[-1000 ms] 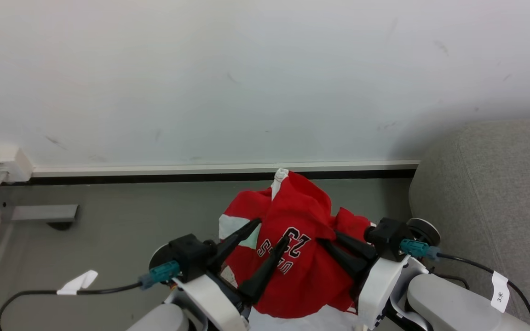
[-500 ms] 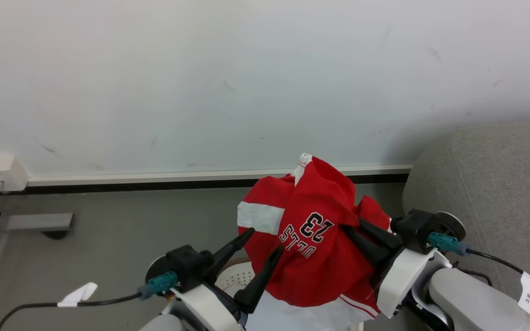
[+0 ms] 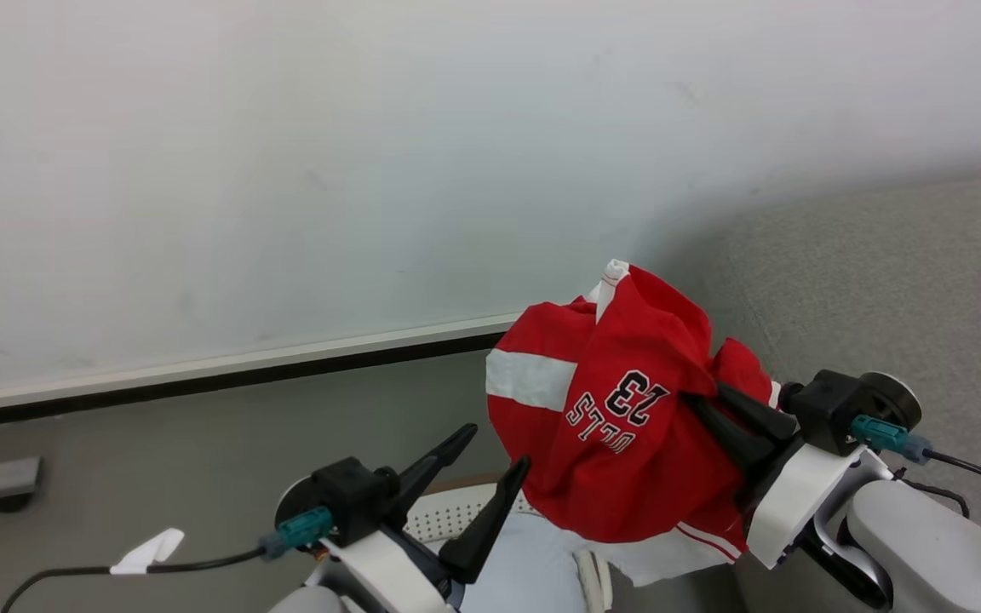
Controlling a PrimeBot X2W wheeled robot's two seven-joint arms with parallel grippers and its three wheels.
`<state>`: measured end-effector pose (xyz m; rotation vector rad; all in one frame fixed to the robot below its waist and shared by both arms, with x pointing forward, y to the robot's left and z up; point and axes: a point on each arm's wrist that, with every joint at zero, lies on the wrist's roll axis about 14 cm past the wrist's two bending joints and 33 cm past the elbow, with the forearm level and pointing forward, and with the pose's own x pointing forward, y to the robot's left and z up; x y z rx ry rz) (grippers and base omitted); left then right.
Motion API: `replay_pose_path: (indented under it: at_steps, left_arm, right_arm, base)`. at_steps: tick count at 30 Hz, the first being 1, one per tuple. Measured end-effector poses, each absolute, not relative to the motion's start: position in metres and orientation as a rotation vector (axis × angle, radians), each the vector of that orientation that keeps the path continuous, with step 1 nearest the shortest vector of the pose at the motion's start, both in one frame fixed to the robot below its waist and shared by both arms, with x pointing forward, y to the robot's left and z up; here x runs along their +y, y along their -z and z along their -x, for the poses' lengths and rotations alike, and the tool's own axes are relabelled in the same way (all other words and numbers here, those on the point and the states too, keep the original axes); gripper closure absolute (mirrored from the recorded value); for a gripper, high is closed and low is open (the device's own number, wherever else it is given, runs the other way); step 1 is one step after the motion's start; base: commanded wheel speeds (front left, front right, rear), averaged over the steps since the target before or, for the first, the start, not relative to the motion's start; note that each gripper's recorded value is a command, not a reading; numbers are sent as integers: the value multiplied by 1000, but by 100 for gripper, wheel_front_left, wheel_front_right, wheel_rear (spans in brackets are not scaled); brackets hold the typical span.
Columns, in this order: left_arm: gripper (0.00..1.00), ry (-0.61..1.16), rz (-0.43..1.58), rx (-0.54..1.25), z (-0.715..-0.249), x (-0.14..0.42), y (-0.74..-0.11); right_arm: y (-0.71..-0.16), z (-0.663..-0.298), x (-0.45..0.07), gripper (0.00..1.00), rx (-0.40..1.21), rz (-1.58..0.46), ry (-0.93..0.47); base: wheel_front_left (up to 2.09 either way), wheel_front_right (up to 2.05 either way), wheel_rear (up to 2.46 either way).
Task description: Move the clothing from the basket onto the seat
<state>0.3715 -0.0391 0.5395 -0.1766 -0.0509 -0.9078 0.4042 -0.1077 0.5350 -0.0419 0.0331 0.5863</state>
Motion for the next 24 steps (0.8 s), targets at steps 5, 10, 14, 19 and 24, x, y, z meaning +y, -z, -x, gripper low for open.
replay_pose_path:
  at_steps: [5,10,14,19,24]
  left_arm:
    - [0,972,182,-48,-367,-61,-540]
    - [0,1027,189,-47,-362,-78,-541]
    - [0,1056,192,-45,-360,-87,-541]
    - [0,1077,196,-38,-358,-93,-539]
    - [0,1085,200,-31,-357,-95,-537]
  right_arm:
    - [-544,-400,-138,100,14,63,-516]
    - [-548,-394,-169,100,9,78,-444]
    - [-550,-389,-182,100,6,80,-409]
    - [-551,-388,-190,100,5,80,-389]
    - [-553,-393,-195,100,-3,81,-375]
  base:
    - [0,0,0]
    - [0,0,0]
    - [0,0,0]
    - [0,0,0]
    - [0,0,0]
